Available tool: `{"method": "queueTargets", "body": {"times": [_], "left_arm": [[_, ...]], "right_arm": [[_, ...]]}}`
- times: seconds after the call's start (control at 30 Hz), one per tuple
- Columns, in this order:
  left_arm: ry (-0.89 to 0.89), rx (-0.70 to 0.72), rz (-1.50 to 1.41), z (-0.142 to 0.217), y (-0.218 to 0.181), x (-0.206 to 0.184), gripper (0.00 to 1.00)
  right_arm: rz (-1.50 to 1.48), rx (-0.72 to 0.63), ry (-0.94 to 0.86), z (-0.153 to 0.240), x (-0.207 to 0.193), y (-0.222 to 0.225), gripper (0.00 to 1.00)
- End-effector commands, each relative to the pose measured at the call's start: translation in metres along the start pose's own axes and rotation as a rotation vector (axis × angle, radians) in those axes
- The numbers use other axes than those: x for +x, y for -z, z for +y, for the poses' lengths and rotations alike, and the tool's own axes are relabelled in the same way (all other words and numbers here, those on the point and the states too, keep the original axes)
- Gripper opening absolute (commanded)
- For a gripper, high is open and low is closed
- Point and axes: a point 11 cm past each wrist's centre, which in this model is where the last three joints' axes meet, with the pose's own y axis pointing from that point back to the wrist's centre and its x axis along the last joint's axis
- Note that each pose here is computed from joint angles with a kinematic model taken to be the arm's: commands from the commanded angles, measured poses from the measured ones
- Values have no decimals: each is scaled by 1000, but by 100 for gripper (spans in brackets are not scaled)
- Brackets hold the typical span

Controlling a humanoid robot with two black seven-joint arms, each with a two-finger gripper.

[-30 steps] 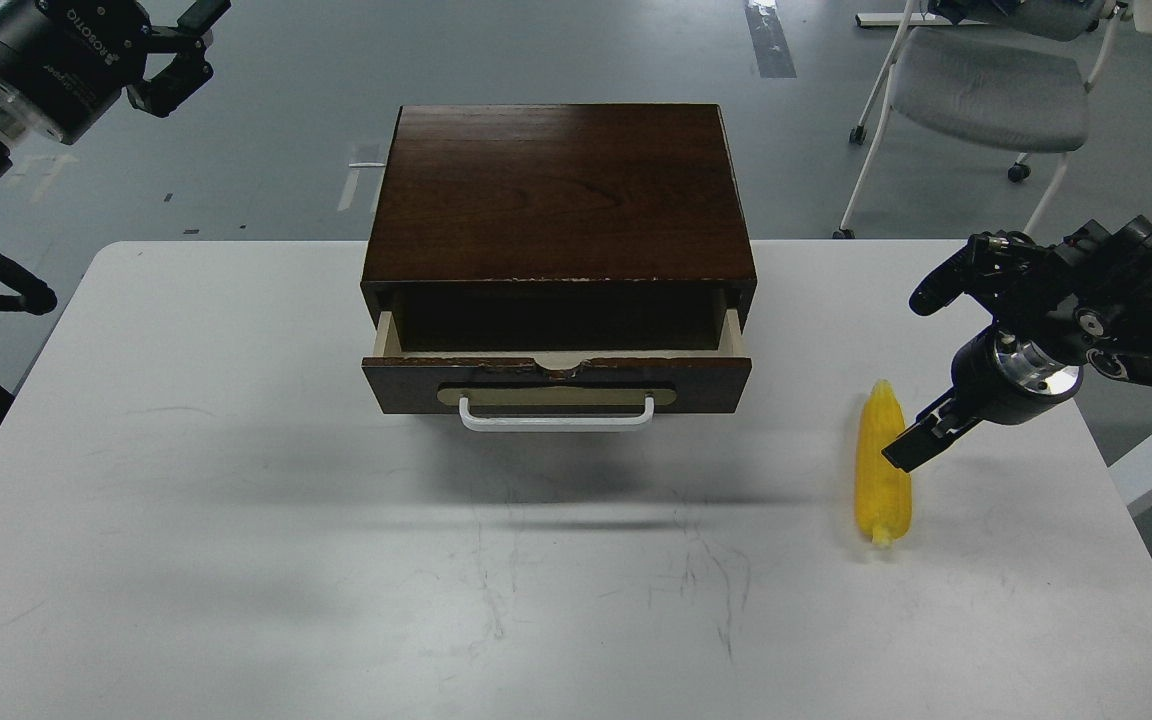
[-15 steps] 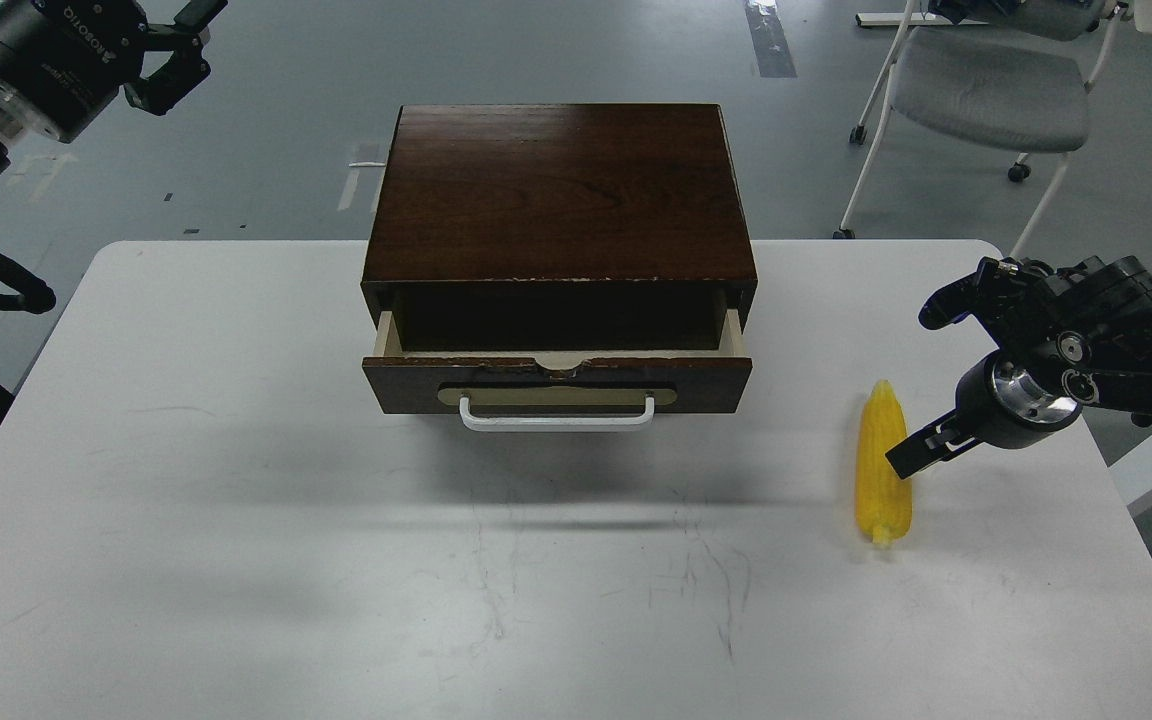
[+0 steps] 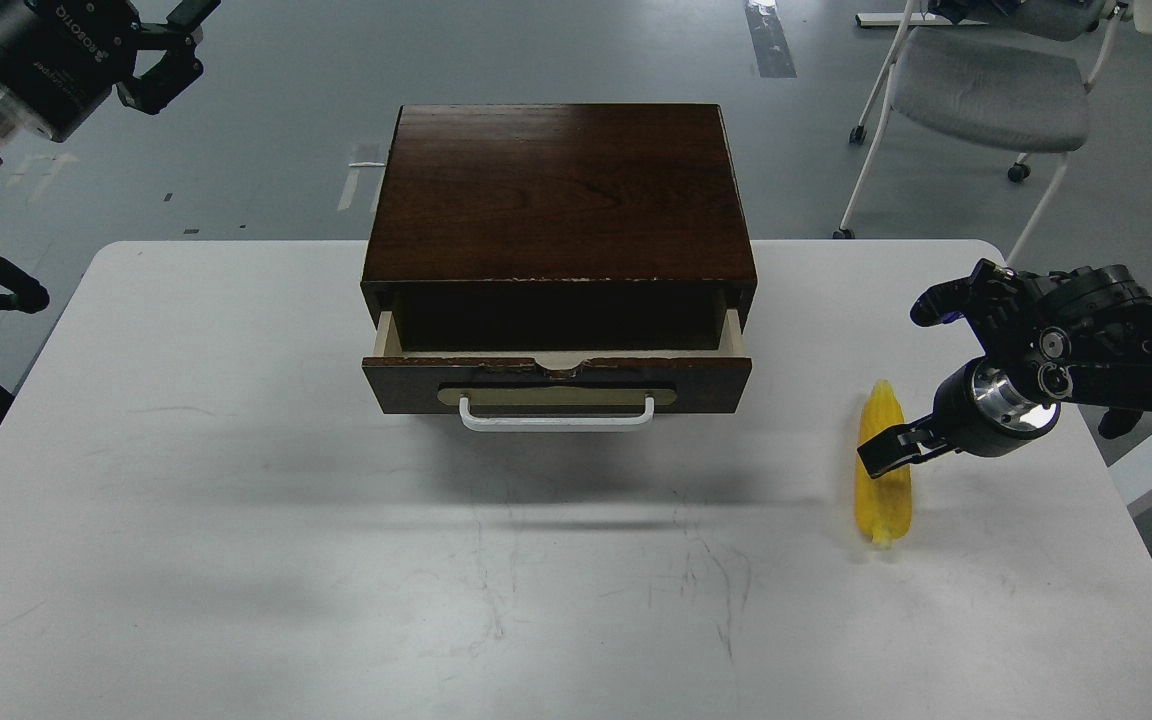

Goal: Put corn in drawer with both arms
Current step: 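Lower the right gripper onto the yellow corn and grasp it, then lift the corn with the right gripper and carry it over the drawer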

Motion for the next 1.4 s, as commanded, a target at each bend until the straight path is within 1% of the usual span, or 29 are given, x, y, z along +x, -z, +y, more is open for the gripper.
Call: {"method": "queueTargets", "body": {"times": [0.0,0.13,0.57,0.6,0.67,0.73,0.77,0.8,0.83,0.87,0.9,0.93,0.97,1.03,1.1,1.13,1.17,1.2,1.37], "left_arm": [[-1,0,1,1,0,0,98],[-1,1,0,1,0,0,98],[-2,4,-1,2,0,1,98],[-3,2,-2,2,0,2,98],[-2,3,-4,2,0,2,98],[-1,3,-3,2,0,1,98],[-2,4,-4,2,0,2,98],[-2,4,-4,2,0,2,98],[-3,6,-3,3,1,2,98],[-3,6,-3,3,1,2,98],[-3,7,-3,3,2,2,98],[-4,8,-2,3,2,2,98],[-4,8,-2,3,2,2,98],[-4,8,-2,3,2,2,98],[-5,10,-1,3,3,2,98],[-6,10,-2,3,3,2,98],[-6,10,-2,3,3,2,98],[-5,10,-1,3,3,2,98],[-5,10,-1,4,4,2,98]], "right_arm": [[-16,2,-18,-11,-6,-2,100],[-35,9,-36,-16,-9,-2,100],[-32,57,-58,-36,-5,22,100],[-29,58,-60,-36,-5,23,99],[-18,70,-71,-39,-3,29,93],[-12,72,-81,-40,-2,32,90],[-10,74,-87,-41,-1,33,86],[-8,78,-91,-41,-1,34,71],[-4,80,-90,-41,-1,36,60],[-4,80,-91,-41,0,36,57],[-2,82,-90,-42,-1,37,43],[-2,89,-90,-41,-1,37,36],[-2,89,-90,-41,-1,37,36],[-3,91,-93,-41,0,36,28],[-3,91,-92,-41,0,36,22],[-3,93,-89,-41,0,36,3],[-3,93,-89,-41,0,36,3],[-3,91,-89,-41,0,36,0],[-8,91,-98,-38,3,34,0]]}}
